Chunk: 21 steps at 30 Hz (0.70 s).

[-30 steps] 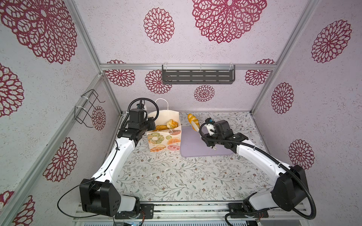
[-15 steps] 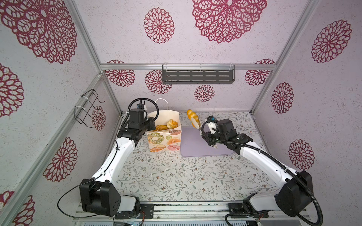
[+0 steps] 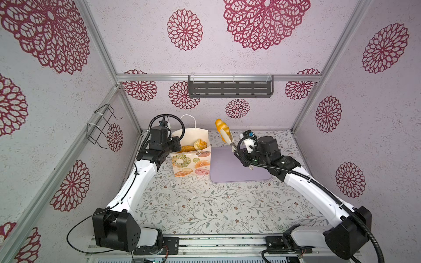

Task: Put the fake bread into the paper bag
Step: 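Lift the striped roll in the tongs up off the tray, then carry the striped roll in the tongs over the bag's opening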

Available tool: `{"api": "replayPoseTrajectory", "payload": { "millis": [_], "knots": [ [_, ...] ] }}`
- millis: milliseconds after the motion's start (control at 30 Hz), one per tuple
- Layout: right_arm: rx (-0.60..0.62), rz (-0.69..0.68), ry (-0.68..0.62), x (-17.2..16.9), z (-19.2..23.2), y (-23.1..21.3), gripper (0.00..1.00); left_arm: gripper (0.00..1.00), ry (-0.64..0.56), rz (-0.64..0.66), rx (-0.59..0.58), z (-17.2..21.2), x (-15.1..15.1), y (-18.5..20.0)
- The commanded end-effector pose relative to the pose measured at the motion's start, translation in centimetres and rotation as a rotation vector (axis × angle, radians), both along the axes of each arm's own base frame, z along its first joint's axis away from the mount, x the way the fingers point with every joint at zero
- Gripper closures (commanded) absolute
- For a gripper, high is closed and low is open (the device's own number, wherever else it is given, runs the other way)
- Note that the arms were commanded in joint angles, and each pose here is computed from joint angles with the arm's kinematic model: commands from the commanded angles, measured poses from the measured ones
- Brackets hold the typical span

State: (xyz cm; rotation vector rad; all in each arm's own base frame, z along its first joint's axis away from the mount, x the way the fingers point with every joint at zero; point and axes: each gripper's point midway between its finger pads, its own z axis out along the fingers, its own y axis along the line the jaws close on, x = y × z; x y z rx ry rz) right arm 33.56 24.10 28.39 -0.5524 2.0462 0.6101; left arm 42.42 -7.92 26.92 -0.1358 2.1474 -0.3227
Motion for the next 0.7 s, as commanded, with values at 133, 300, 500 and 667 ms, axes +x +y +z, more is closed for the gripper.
{"api": "replayPoseTrajectory", "payload": {
  "millis": [133,300,500,667],
  "knots": [
    [0.134,0.067,-0.205,-0.2,8.4,1.5,0.87,1.00,-0.036,-0.037,-0.014,1.5,-0.2,-1.0],
    [0.145,0.098,-0.222,-0.3,9.4,2.6,0.88,1.00,-0.038,-0.040,-0.018,1.6,-0.2,-1.1],
    [0.130,0.148,-0.231,-0.8,9.8,4.1,0.87,1.00,-0.039,-0.041,-0.018,1.6,-0.3,-1.1],
    [0.134,0.196,-0.219,-1.2,9.9,5.2,0.87,1.00,-0.041,-0.043,-0.022,1.7,-0.3,-1.2]
  ]
}}
